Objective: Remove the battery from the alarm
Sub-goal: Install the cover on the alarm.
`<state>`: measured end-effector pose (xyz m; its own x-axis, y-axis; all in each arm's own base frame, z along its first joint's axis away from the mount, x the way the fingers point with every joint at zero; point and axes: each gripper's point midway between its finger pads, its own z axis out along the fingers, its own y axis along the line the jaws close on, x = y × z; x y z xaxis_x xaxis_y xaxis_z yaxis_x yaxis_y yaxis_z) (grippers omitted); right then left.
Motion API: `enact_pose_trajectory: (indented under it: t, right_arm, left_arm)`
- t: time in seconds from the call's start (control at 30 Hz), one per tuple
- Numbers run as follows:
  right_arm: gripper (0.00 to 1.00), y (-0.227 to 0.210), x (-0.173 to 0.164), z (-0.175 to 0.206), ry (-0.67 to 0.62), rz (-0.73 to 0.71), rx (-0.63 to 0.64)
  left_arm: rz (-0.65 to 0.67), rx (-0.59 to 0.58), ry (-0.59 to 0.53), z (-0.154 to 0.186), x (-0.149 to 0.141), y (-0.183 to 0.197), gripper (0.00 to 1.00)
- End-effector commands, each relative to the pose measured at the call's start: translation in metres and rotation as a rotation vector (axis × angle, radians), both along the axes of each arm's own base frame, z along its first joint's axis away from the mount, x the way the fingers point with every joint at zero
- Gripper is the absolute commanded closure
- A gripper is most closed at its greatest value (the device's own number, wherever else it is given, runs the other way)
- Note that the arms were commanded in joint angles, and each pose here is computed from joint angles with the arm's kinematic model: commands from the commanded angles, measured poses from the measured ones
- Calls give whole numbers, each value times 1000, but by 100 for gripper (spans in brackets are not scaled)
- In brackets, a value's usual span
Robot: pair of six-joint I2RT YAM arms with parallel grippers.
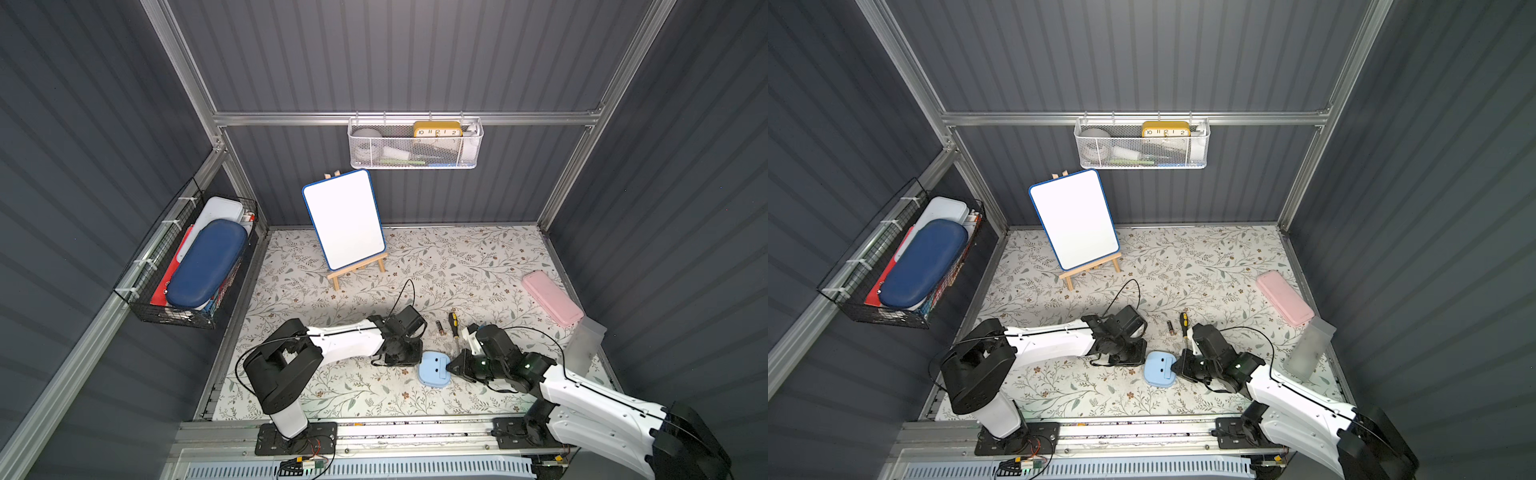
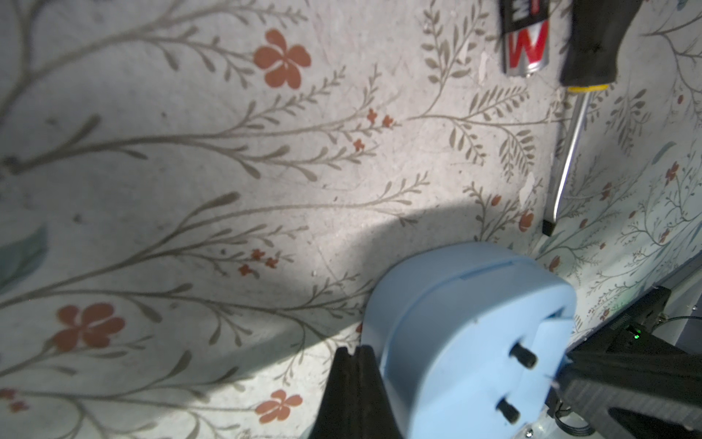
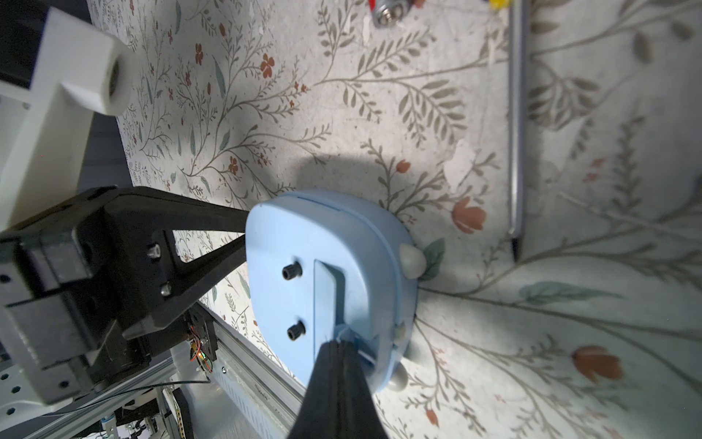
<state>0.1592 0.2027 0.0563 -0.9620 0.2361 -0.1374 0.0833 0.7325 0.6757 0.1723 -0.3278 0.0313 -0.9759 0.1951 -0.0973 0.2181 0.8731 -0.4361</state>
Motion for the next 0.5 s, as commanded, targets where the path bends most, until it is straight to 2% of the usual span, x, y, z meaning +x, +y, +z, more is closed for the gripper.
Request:
enact_pose_trajectory:
  t: [0.0,0.47]
  right_arm:
    - [100,-4,-2,-5,4,-8,-20]
    - [100,0,-1,-7,24,-7,-21]
  left_arm:
    - [-24,-17,0,3,0,-7,100]
    - [-25,-21,0,4,0,-7,100]
